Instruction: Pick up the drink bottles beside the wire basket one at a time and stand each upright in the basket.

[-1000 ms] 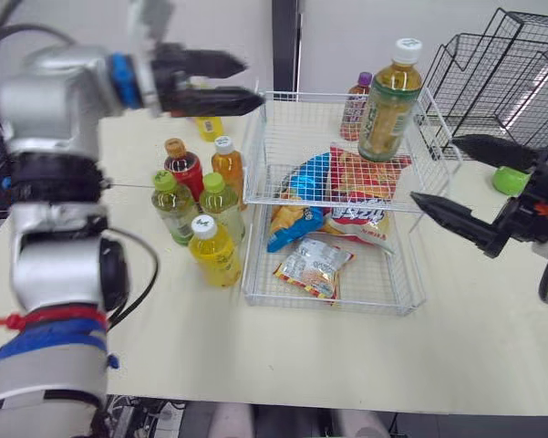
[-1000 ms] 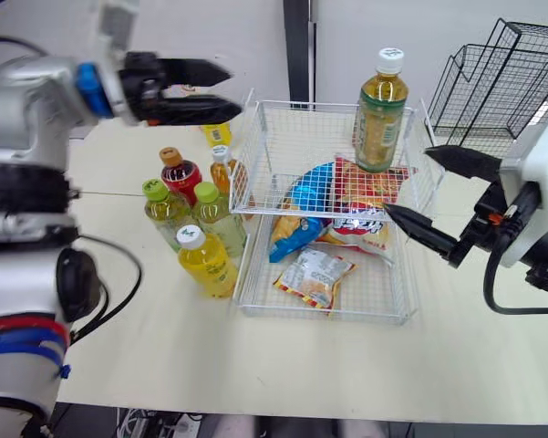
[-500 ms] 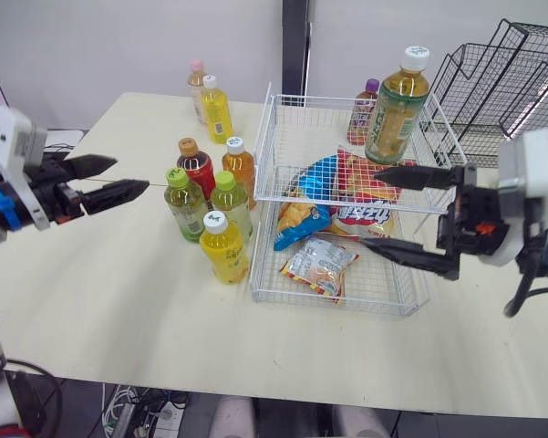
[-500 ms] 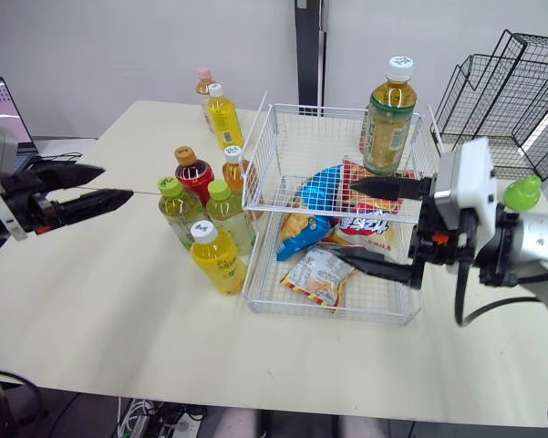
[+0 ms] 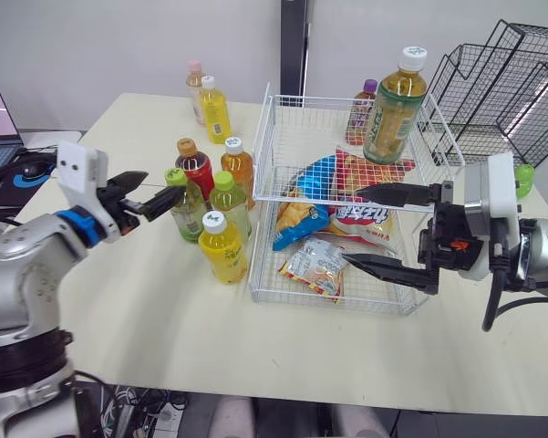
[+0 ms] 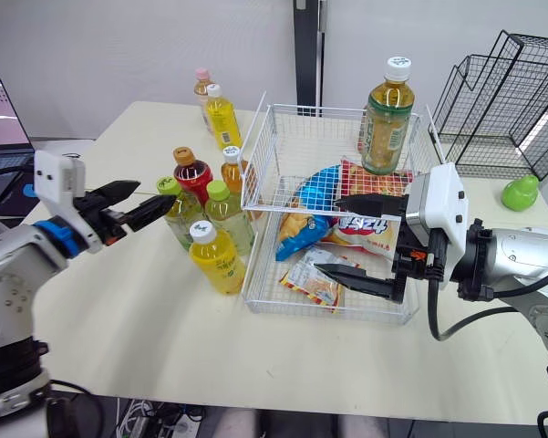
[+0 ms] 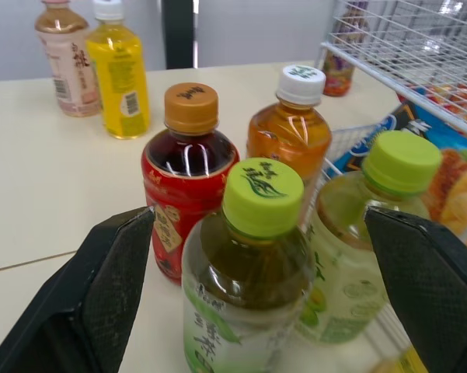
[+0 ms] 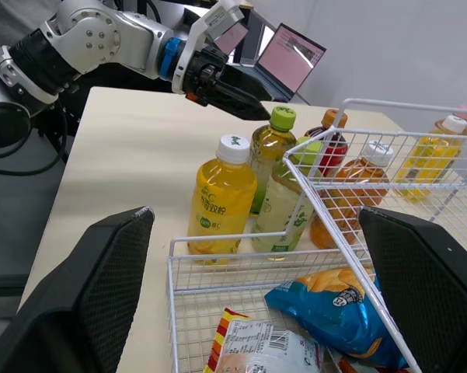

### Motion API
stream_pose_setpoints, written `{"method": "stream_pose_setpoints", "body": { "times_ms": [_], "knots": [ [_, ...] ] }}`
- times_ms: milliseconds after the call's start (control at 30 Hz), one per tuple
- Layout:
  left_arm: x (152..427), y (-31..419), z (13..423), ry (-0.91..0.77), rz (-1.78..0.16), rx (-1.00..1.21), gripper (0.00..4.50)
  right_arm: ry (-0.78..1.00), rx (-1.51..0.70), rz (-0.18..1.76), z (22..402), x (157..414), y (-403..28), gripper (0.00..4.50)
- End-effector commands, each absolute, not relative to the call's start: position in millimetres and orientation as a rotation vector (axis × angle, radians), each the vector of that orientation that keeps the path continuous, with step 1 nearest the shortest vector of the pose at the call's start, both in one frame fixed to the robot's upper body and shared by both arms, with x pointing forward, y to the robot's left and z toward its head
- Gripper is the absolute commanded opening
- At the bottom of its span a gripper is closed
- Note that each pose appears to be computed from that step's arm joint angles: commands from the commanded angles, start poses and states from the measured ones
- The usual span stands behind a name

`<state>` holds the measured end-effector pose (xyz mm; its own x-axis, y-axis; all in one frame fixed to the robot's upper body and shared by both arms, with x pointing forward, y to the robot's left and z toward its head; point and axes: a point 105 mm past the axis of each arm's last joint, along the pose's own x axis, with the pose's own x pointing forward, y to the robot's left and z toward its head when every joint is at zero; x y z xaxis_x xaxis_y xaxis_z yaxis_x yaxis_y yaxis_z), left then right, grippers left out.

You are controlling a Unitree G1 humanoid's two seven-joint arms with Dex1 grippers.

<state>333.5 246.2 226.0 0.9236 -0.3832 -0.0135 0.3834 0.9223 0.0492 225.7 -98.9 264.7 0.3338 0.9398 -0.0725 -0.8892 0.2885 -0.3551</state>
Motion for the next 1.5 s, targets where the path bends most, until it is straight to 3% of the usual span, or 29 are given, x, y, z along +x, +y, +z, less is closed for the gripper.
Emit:
{"method": "stream_pose_setpoints", "body": {
  "times_ms": [33, 433, 533, 800, 1033, 1133, 1333, 1500],
  "knots": [
    [338, 239, 245, -0.095, -0.307, 0.098, 4.47, -0.197, -0.387, 1.224, 272, 223, -99, 4.5],
    [351, 227, 242, -0.11, -0.223, 0.103, 4.47, -0.201, -0.387, 1.242, 273, 221, -98, 4.5],
    [352, 225, 238, -0.101, -0.235, 0.089, 3.89, -0.207, -0.378, 1.243, 273, 220, -97, 4.5],
    [350, 224, 228, -0.06, -0.243, 0.095, 1.42, -0.216, -0.369, 1.253, 266, 211, -92, 4.5],
    [338, 231, 246, -0.116, -0.314, 0.109, 1.36, -0.235, -0.378, 1.24, 269, 206, -94, 4.5],
    [327, 227, 267, -0.145, -0.451, 0.129, 1.36, -0.252, -0.401, 1.211, 273, 205, -99, 4.5],
    [316, 237, 324, -0.171, -0.585, 0.239, 1.36, -0.284, -0.44, 1.129, 283, 200, -117, 4.5],
    [316, 220, 383, -0.227, -0.726, 0.249, 1.36, -0.252, -0.45, 1.089, 283, 187, -127, 4.5]
  ]
}}
